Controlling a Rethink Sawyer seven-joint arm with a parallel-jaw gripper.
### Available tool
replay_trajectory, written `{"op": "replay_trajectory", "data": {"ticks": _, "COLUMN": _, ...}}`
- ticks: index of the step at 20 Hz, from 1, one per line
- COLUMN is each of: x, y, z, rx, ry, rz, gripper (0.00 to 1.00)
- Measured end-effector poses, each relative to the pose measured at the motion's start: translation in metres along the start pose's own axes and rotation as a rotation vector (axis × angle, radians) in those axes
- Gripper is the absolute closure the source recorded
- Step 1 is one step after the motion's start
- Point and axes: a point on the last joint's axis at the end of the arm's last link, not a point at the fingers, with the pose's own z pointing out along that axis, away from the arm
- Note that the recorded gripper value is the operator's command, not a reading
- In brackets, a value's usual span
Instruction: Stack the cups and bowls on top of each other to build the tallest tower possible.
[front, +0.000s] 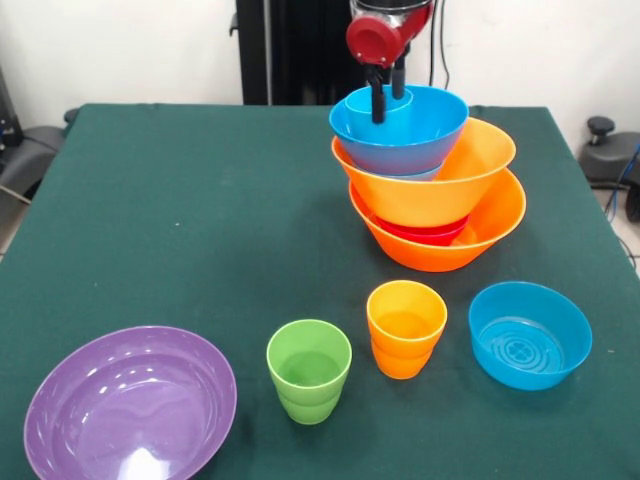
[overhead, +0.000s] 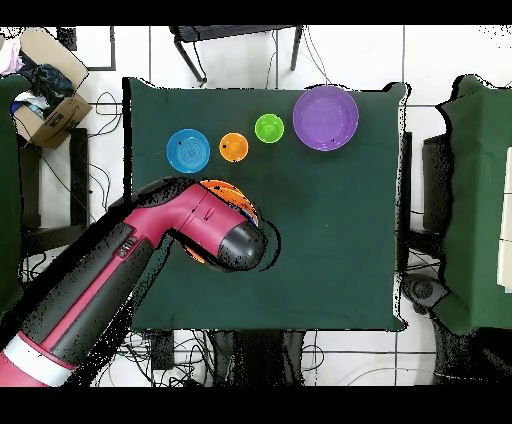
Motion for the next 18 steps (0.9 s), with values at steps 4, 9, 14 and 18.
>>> {"op": "replay_trajectory", "data": {"ticks": 4, "x": 0.001, "y": 0.000, "z": -0.002, "rx": -0.001, "ry": 0.008, "rz": -0.004, "gripper": 0.00}}
{"op": "replay_trajectory", "data": {"ticks": 9, "x": 0.002, "y": -0.001, "z": -0.005, "rx": 0.001, "ry": 0.019, "rz": -0.008, "gripper": 0.00}}
{"op": "replay_trajectory", "data": {"ticks": 14, "x": 0.003, "y": -0.004, "z": -0.020, "rx": 0.012, "ry": 0.031, "rz": -0.015, "gripper": 0.00}}
{"op": "replay_trajectory", "data": {"ticks": 18, "x": 0.001, "y": -0.003, "z": -0.049, "rx": 0.001, "ry": 0.034, "rz": -0.017, "gripper": 0.00}}
